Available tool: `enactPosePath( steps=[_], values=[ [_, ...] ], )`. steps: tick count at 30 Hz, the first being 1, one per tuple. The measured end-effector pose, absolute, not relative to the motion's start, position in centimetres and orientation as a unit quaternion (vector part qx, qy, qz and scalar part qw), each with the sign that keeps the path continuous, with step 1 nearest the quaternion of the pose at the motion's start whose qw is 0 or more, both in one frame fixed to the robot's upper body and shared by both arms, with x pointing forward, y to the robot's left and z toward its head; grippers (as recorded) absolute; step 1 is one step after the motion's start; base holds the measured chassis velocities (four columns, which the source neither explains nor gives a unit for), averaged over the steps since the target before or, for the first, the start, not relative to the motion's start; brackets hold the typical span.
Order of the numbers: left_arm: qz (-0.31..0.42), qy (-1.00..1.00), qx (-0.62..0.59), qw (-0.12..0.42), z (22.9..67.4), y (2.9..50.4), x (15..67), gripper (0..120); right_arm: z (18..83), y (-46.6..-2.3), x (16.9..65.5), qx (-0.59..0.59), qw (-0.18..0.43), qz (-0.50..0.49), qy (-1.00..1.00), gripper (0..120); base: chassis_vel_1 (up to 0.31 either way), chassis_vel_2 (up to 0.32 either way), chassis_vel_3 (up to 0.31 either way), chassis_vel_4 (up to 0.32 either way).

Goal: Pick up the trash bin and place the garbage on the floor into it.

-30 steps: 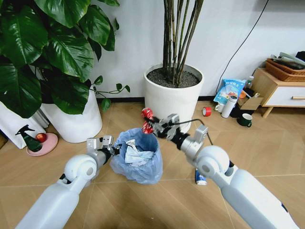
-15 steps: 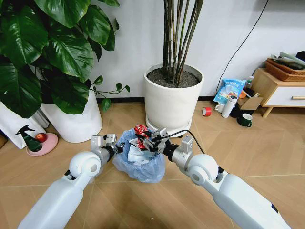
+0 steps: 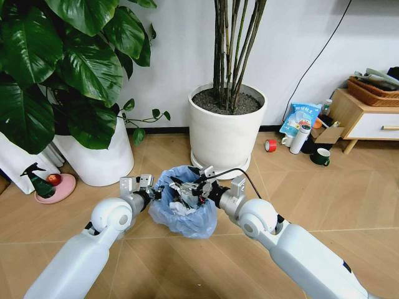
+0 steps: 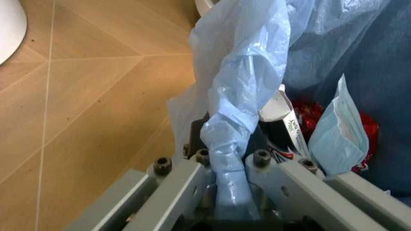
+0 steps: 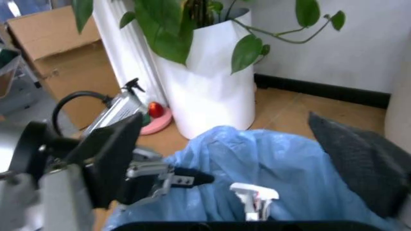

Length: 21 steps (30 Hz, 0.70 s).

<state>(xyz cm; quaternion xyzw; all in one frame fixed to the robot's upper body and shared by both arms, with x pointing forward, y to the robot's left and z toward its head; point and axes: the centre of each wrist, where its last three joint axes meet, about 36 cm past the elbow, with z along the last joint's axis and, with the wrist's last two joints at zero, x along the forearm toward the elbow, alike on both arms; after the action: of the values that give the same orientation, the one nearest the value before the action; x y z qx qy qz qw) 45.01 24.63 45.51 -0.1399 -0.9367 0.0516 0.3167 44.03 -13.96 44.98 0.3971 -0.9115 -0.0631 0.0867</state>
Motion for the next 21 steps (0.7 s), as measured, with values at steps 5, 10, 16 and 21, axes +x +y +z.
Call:
enactPosePath(
  steps=[5, 10, 16, 21],
  values=[
    [0.049, -0.938, -0.135, 0.316, 45.4, 25.0, 44.5, 0, 45.6, -15.5, 44.1, 0.341, 0.074, -0.049, -0.936, 100, 0.0, 0.0, 0.0, 0.0],
    [0.044, -0.939, -0.134, 0.314, 45.1, 25.1, 43.9, 0, 44.3, -21.0, 44.4, 0.253, 0.087, -0.011, -0.963, 100, 0.0, 0.0, 0.0, 0.0],
    [0.043, -0.941, -0.133, 0.309, 45.2, 25.4, 43.5, 0, 39.5, -29.1, 42.0, 0.136, 0.153, -0.002, -0.979, 100, 0.0, 0.0, 0.0, 0.0],
    [0.043, -0.941, -0.134, 0.308, 45.2, 25.3, 43.4, 0, 37.8, -30.3, 41.4, 0.116, 0.17, -0.005, -0.979, 100, 0.0, 0.0, 0.0, 0.0]
  ],
)
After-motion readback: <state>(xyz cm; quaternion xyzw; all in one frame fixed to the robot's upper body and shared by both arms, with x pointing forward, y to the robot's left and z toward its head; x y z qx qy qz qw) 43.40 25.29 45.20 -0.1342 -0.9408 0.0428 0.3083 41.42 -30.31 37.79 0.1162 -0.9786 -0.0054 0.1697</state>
